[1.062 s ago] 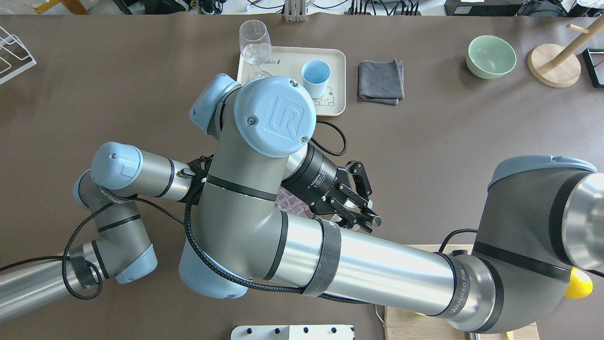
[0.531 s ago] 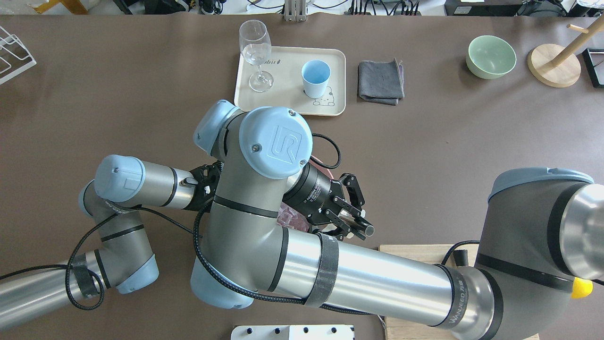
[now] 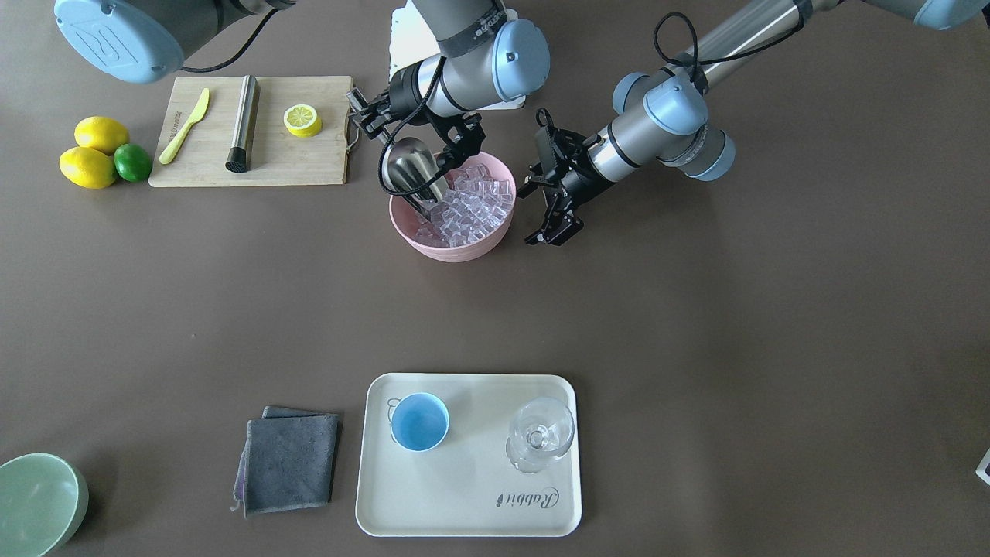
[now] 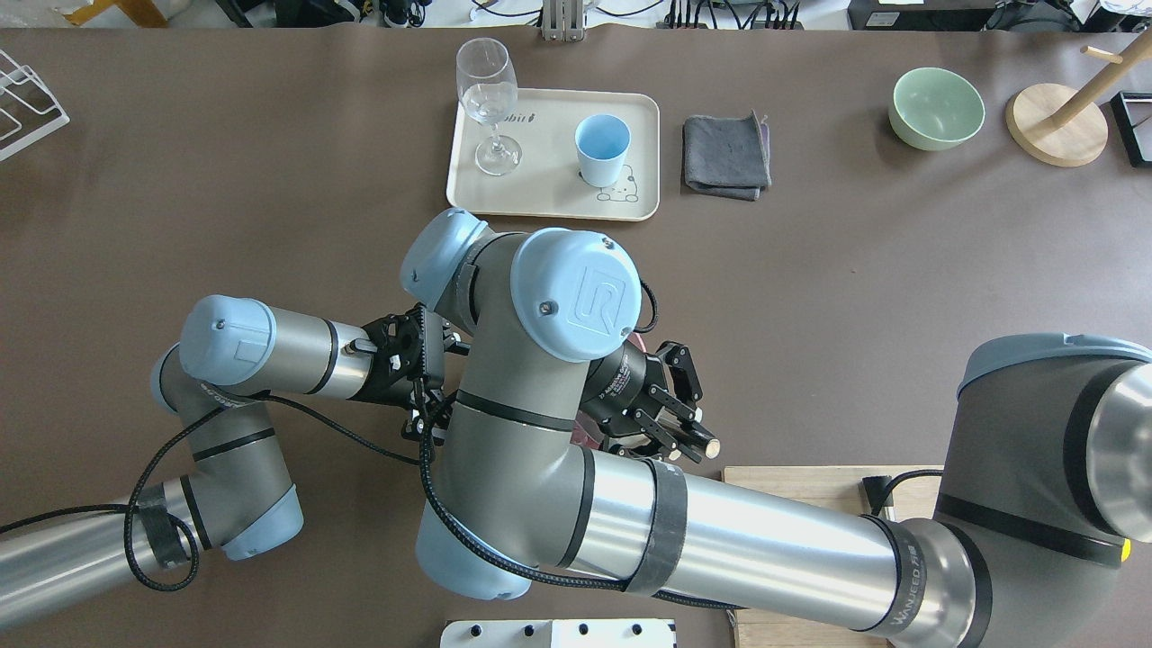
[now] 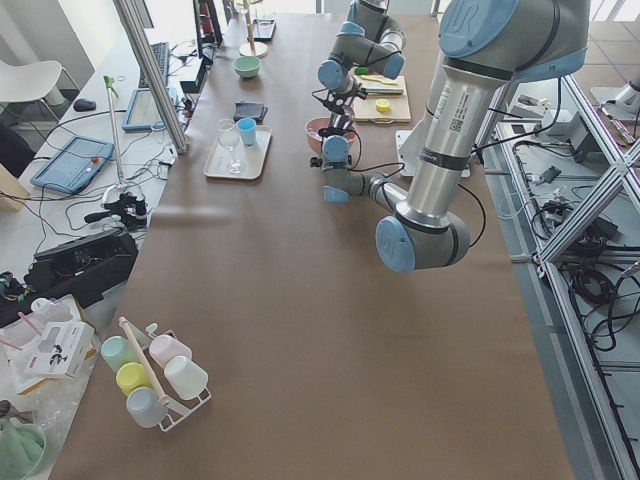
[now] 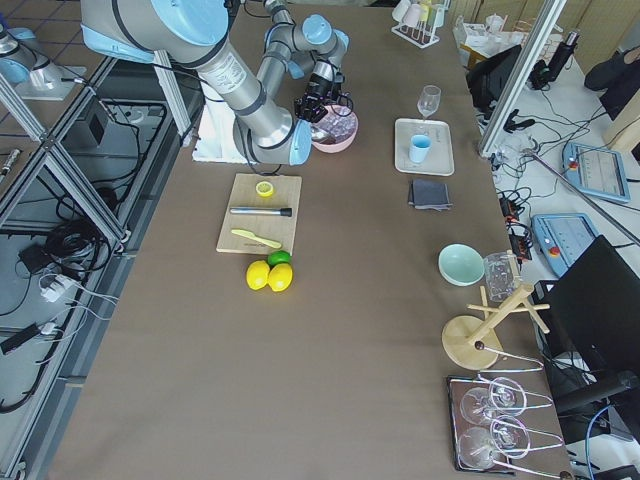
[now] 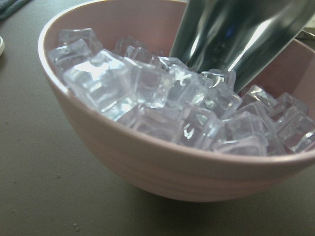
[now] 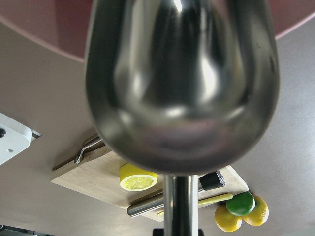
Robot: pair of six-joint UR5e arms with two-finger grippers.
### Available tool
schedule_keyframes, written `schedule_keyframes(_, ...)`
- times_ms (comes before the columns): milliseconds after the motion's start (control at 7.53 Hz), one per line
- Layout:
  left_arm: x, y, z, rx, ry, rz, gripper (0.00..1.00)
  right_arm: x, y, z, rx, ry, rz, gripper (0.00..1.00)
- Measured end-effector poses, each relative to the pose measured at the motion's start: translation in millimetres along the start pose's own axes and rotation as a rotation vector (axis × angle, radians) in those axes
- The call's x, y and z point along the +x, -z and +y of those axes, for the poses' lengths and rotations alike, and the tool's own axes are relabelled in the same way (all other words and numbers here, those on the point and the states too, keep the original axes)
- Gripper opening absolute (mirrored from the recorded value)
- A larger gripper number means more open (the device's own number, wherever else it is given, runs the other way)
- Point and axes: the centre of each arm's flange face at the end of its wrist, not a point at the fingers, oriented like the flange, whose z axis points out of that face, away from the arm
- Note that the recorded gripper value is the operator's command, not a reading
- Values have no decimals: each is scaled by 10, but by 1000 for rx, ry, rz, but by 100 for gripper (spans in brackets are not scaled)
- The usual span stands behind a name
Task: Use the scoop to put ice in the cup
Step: 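Lower the scoop into the ice cubes with the right gripper, then drag the scoop through the ice and lift it out full of cubes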
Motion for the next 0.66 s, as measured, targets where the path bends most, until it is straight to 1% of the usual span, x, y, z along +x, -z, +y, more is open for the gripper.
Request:
schedule_keyframes(266, -6, 5, 0, 2, -2, -3, 98, 60, -170, 148, 85, 26, -9, 0)
schedule_keyframes(398, -7, 7, 0, 2, -2, -2, 98, 77, -241, 167, 122, 37, -18, 0)
schedule_keyframes(664, -10, 11, 5, 3, -2, -4, 98, 88, -335, 117, 179, 52, -36, 0)
